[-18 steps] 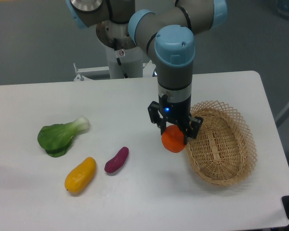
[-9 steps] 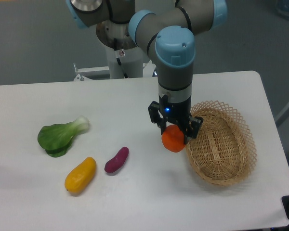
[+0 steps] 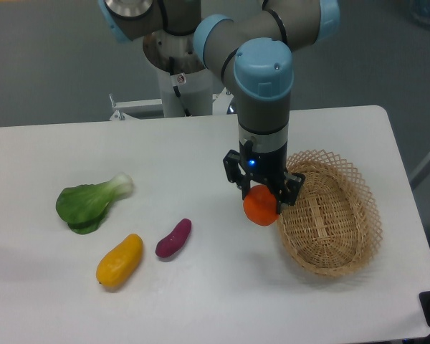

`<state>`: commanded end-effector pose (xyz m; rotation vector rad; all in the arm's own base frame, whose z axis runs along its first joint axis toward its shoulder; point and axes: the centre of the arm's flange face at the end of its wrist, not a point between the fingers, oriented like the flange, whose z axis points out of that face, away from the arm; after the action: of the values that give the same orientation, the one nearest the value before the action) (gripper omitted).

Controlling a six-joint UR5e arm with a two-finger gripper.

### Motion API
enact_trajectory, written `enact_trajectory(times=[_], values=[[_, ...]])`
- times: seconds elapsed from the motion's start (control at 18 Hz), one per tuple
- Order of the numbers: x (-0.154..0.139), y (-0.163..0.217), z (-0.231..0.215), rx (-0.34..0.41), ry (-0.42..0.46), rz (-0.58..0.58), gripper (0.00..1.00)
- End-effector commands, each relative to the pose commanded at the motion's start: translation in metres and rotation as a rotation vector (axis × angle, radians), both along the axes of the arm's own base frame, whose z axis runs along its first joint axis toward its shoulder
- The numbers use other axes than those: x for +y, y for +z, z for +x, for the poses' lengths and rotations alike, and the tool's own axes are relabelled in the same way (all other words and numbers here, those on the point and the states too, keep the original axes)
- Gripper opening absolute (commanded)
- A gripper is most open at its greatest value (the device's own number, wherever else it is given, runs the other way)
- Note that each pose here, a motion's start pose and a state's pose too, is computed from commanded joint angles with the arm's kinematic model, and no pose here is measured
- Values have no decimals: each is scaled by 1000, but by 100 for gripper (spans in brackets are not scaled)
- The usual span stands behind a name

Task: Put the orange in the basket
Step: 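Hold the orange in the gripper beside the wicker basket, then carry the held orange over the wicker basket and lower it inside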

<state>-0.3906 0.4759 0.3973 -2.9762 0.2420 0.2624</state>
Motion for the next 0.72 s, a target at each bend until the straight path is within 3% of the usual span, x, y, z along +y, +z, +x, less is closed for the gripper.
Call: enact_trajectory(times=[0.17,0.44,0.72], values=[[-17,-4,-19,5,-37,-16,60],[-79,-42,-75,-20,-111,-78,60],[-97,-88,-91,-88,-108,-112,60]])
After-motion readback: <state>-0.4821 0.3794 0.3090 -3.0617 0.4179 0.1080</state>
